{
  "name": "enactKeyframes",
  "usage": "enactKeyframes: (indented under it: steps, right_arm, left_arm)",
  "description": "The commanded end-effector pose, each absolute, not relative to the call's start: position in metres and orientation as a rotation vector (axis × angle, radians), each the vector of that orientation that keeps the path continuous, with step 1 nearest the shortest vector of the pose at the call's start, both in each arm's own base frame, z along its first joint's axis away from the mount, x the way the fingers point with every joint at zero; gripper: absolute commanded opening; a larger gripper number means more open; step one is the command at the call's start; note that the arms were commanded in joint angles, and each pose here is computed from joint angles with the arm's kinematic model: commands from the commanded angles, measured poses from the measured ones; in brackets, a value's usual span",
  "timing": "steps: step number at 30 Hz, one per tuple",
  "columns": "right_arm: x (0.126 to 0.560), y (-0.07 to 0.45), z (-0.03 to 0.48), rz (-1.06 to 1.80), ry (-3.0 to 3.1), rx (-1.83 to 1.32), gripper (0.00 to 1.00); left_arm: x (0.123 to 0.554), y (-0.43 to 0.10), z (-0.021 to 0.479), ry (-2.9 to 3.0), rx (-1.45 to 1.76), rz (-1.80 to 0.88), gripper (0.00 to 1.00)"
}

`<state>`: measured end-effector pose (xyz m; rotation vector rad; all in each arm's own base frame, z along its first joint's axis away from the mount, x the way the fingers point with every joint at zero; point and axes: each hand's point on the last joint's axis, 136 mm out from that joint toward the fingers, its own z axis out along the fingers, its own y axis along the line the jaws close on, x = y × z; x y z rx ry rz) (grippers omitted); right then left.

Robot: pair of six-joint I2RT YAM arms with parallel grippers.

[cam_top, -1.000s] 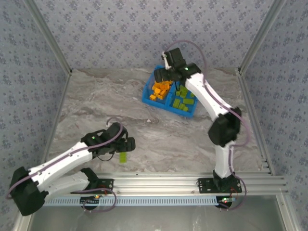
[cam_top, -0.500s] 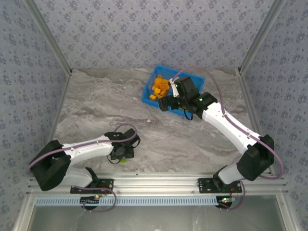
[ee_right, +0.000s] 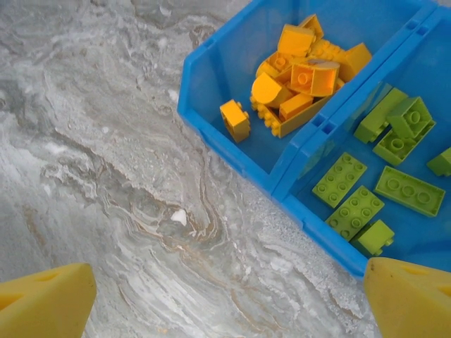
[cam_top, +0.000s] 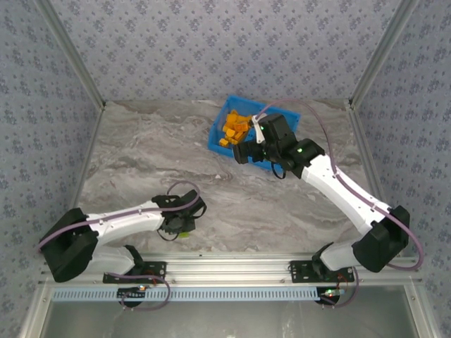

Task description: Sort the legos into containers by color

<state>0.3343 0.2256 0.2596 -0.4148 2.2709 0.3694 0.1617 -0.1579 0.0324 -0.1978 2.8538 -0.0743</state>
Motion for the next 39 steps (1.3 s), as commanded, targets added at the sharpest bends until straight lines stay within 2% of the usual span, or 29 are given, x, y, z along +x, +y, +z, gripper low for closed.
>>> enactKeyframes:
  steps: [1,7,12,19,26,29,33,39]
  right_arm:
    - [0.327,0.213,0.292,0.374,2.193,-0.35,1.0]
    - [0.309,0.193,0.312,0.376,2.139,-0.3,1.0]
    - [0.293,0.169,0.32,0.336,2.126,-0.239,1.0]
    - [0.27,0.129,0.316,0.238,2.133,-0.146,1.0]
    - [0.252,0.11,0.297,0.212,2.167,-0.105,1.0]
    - [0.25,0.106,0.297,0.201,2.168,-0.096,1.0]
    - [0.252,0.104,0.296,0.184,2.167,-0.097,1.0]
    - [0.261,0.083,0.279,0.085,2.178,0.026,1.0]
  left_arm:
    - [0.198,-0.189,0.093,2.69,-0.101,-0.207,0.24]
    - [0.276,-0.257,0.173,2.493,0.142,-0.275,0.25]
    - [0.346,-0.323,0.212,2.359,0.293,-0.312,0.24]
    - [0.427,-0.406,0.226,2.271,0.411,-0.433,0.24]
    - [0.463,-0.468,0.218,2.202,0.505,-0.555,0.26]
    - [0.472,-0.48,0.202,2.203,0.495,-0.579,0.34]
    - [0.47,-0.49,0.196,2.21,0.506,-0.64,0.54]
    - [0.453,-0.49,0.247,2.135,0.552,-0.687,0.82]
